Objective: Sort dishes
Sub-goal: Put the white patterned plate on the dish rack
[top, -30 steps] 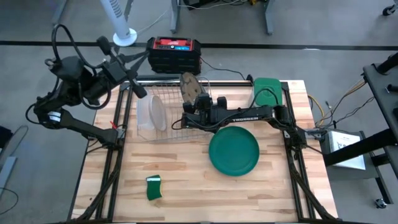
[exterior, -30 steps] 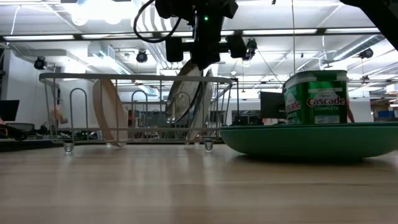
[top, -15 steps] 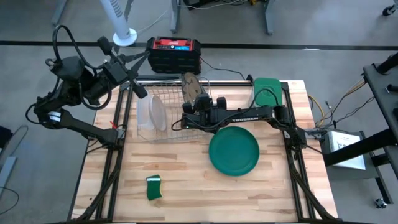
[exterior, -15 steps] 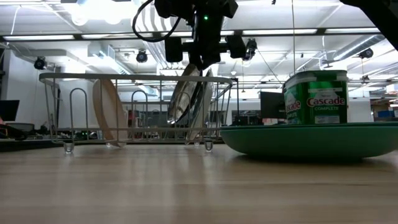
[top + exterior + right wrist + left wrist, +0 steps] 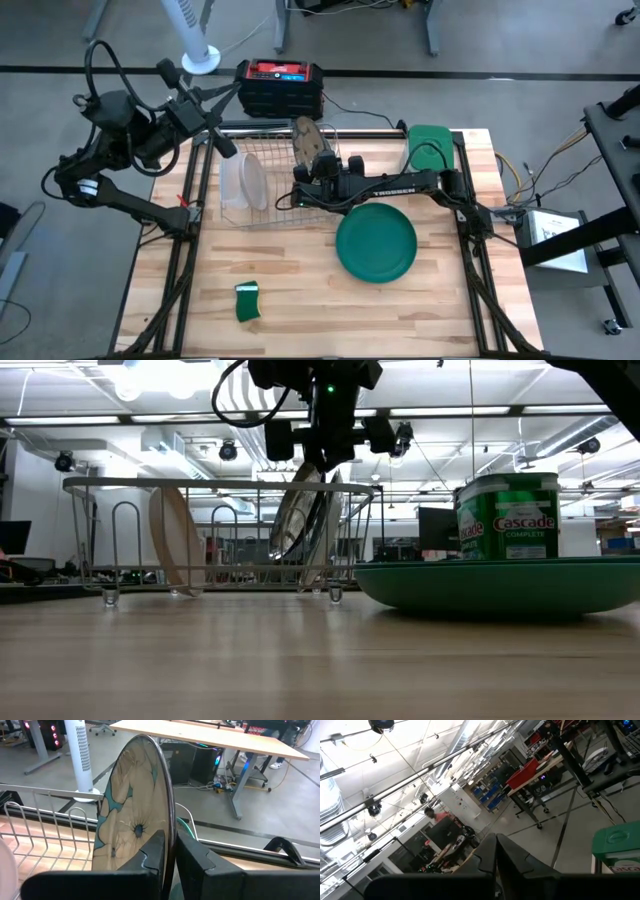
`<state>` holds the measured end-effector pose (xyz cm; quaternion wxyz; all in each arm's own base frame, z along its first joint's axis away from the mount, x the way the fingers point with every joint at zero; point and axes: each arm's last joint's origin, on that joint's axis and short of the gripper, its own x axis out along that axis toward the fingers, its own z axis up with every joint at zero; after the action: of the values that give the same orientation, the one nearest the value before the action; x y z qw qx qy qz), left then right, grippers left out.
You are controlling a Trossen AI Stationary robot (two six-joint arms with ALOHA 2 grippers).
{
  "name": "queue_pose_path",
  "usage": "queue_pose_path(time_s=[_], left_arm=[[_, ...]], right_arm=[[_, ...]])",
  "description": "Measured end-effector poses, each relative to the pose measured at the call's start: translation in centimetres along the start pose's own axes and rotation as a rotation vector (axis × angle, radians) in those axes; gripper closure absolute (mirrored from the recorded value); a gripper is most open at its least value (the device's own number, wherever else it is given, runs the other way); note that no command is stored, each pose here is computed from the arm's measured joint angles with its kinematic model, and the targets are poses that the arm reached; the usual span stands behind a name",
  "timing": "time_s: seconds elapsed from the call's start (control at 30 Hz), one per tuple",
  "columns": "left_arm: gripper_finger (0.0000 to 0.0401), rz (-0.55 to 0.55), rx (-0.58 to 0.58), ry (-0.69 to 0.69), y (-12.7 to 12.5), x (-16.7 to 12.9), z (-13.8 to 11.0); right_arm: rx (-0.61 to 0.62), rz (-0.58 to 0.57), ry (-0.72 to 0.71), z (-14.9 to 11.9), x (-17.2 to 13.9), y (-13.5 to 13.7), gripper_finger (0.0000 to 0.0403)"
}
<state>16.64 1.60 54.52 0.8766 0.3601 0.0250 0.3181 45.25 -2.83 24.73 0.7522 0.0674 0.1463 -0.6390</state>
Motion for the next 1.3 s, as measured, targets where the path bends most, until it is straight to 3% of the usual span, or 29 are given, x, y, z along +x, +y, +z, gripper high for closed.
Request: queue_pose_path(time_s=[1.3], left_arm=[[0.0401, -0.001, 0.003, 0.001, -0.04, 0.03, -0.01]], right_arm=[[0.014, -0.011, 0.002, 0.19, 0.60, -0.13, 0.0368]])
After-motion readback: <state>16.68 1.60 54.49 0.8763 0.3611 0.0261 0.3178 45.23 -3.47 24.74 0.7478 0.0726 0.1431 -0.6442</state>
